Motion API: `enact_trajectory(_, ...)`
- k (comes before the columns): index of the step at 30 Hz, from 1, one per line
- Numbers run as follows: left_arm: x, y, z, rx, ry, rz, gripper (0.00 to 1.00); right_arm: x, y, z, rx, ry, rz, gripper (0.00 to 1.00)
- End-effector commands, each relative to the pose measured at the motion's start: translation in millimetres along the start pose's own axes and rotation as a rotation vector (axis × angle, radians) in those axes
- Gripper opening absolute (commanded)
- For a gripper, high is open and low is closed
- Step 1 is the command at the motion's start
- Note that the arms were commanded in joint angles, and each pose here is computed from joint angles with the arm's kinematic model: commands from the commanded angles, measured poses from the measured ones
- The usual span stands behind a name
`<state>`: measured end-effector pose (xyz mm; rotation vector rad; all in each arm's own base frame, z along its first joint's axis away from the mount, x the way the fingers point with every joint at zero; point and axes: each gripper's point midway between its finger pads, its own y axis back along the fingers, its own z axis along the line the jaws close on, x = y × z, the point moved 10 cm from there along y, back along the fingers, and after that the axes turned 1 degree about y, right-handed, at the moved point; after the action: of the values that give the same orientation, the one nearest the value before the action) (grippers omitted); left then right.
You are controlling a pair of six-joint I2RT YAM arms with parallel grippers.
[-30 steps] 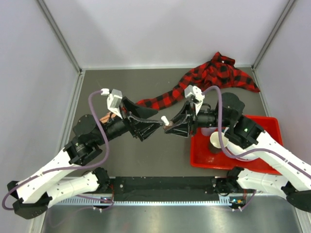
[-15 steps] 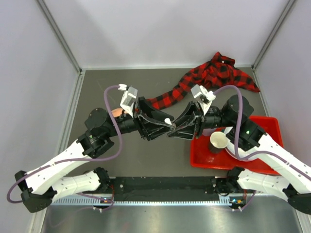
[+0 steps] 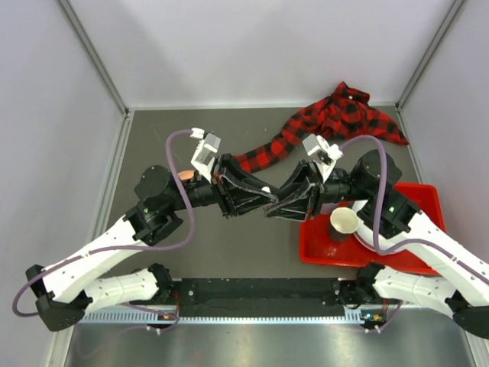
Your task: Paint the nails
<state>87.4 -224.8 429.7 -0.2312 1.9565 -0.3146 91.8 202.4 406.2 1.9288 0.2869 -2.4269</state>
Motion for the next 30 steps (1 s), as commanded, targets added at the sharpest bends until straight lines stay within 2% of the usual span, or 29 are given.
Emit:
enact_trajectory(1, -19.7, 0.2, -12.6, 0.002, -0.046, -0.03, 0.01, -5.7, 4.3, 1.0, 0.014, 0.092, -0.008, 0.0)
enact_trajectory(4, -23.2, 1.0, -7.7, -0.091, -0.058, -0.03, 0.0, -4.1, 5.6, -4.8, 0.085, 0.112, 0.001, 0.0)
enact_trajectory(7, -28.0, 0.2, -1.7, -0.184, -0.071, -0.038, 0.0, -3.7, 8.6, -16.9, 0.242, 0.128, 0.006, 0.0)
enact_trajectory(9, -27.9, -1.7, 10.2, -0.302, -0.062, -0.04, 0.0, 0.4, 12.4, -25.2, 0.345, 0.14, 0.029, 0.0)
enact_trajectory(10, -29.3, -1.8, 14.1, -0.364, -0.05, -0.038, 0.0, -0.3, 15.6, -32.6, 0.461, 0.149, 0.02, 0.0)
enact_trajectory(12, -25.3, -3.1, 33.6, -0.55, -0.016, -0.056, 0.0, 3.7, 18.4, -42.0, 0.589, 0.189, 0.042, 0.0)
enact_trajectory(13, -25.8, -3.8, 39.0, -0.608, -0.013, -0.073, 0.0, 5.3, 22.4, -51.3, 0.72, 0.209, 0.037, 0.0)
enact_trajectory(15, -20.2, -5.6, 54.7, -0.799, -0.023, -0.127, 0.0, 6.9, 19.7, -56.8, 0.801, 0.254, 0.025, 0.0)
enact_trajectory(16, -17.2, -6.2, 58.4, -0.859, -0.037, -0.14, 0.0, 9.8, 24.1, -63.1, 0.918, 0.264, 0.016, 0.0)
enact_trajectory(18, -12.0, -8.6, 66.8, -1.017, -0.07, -0.199, 0.0, 9.9, 21.5, -65.3, 0.98, 0.281, -0.014, 0.0)
enact_trajectory(19, -11.6, -11.4, 68.4, -1.034, -0.066, -0.227, 0.0, 11.8, 23.9, -68.3, 1.026, 0.284, -0.024, 0.0)
enact_trajectory(22, -13.6, -22.1, 72.8, -1.036, -0.024, -0.279, 0.0, 11.2, 20.8, -69.1, 1.007, 0.285, -0.025, 0.0)
enact_trajectory(24, -9.9, -30.7, 77.6, -1.033, -0.015, -0.243, 0.0, 13.0, 17.6, -68.9, 0.972, 0.281, -0.008, 0.0)
enact_trajectory(25, -13.1, -35.7, 74.8, -1.001, -0.007, -0.229, 0.06, 13.6, 16.3, -67.5, 0.945, 0.28, -0.003, 0.0)
enact_trajectory(27, -8.6, -39.1, 74.3, -0.974, 0.006, -0.188, 0.41, 17.2, 15.7, -66.1, 0.918, 0.274, 0.015, 0.0)
enact_trajectory(30, -8.9, -33.1, 63.8, -0.899, 0.015, -0.161, 0.66, 22.0, 14.8, -59.9, 0.827, 0.263, 0.033, 0.0)
